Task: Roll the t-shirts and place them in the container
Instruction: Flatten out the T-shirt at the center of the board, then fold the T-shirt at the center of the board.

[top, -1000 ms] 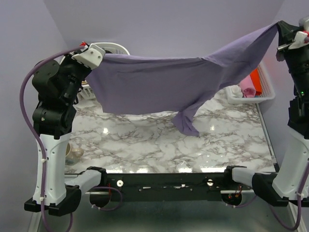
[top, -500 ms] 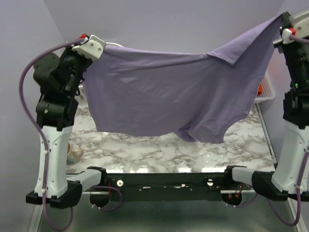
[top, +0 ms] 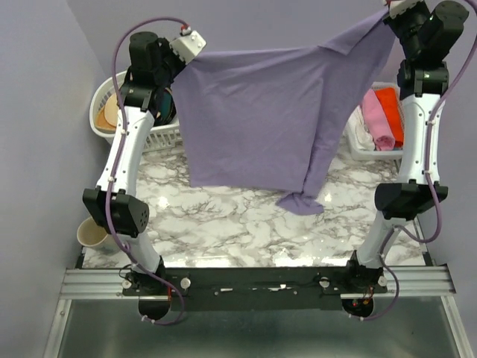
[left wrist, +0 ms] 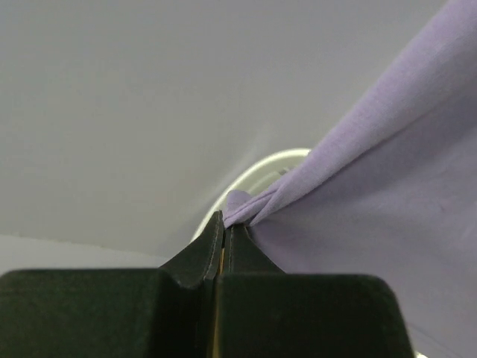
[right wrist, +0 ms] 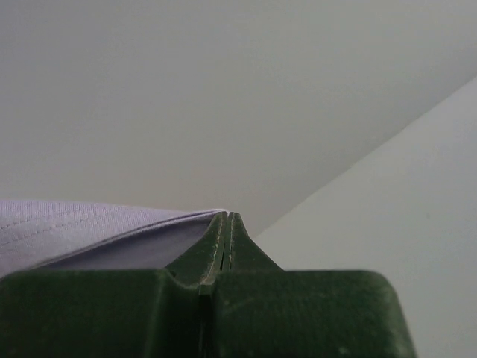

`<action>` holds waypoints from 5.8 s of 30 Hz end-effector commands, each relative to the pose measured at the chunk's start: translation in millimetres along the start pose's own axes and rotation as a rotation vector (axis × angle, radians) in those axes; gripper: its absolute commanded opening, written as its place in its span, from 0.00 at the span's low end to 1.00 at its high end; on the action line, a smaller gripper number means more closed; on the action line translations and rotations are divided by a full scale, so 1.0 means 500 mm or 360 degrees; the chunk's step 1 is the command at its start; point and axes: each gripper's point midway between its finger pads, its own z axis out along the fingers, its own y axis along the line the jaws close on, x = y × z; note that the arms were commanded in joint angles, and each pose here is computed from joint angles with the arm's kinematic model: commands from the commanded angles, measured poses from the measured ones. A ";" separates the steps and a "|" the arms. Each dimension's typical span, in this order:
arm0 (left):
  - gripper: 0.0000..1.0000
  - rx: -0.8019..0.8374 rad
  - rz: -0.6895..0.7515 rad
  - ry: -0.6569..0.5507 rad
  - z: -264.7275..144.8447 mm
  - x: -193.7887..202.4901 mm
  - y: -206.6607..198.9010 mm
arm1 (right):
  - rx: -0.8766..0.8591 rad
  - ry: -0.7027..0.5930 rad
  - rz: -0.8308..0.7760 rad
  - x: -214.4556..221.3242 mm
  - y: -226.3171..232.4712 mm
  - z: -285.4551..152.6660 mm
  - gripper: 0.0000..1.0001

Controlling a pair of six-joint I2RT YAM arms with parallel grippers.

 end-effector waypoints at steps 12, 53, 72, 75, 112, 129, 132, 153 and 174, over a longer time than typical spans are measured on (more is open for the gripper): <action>0.00 -0.0264 0.0110 -0.0520 -0.331 -0.227 0.114 | 0.0209 -0.0511 -0.0122 -0.301 -0.157 -0.344 0.00; 0.00 0.1906 0.0216 0.0841 -0.705 0.398 -0.706 | -0.1895 0.0771 -0.0030 0.253 0.582 -0.987 0.01; 0.00 0.1943 0.0257 0.1066 -0.664 0.467 -0.753 | -0.1560 0.0867 0.0315 0.294 0.597 -0.809 0.00; 0.00 0.1909 0.0262 0.1067 -0.654 0.473 -0.755 | -0.1531 0.0920 0.0324 0.318 0.600 -0.776 0.00; 0.00 0.1740 -0.0427 0.1441 -0.524 0.468 -0.660 | -0.1700 0.0812 0.0408 0.372 0.641 -0.505 0.00; 0.00 0.2042 -0.0191 0.1333 -0.601 0.409 -0.603 | -0.1885 0.0876 0.0339 0.347 0.620 -0.586 0.00; 0.00 0.1963 -0.0167 0.1230 -0.621 0.356 -0.560 | -0.1945 0.0856 0.0322 0.283 0.570 -0.670 0.00; 0.00 0.1239 0.0667 0.0583 -0.713 0.276 -0.386 | -0.1447 0.0223 0.0034 -0.028 0.397 -0.948 0.00; 0.16 0.1159 0.0715 0.0386 -0.722 0.317 -0.451 | -0.1572 -0.0010 -0.0048 -0.032 0.442 -0.942 0.00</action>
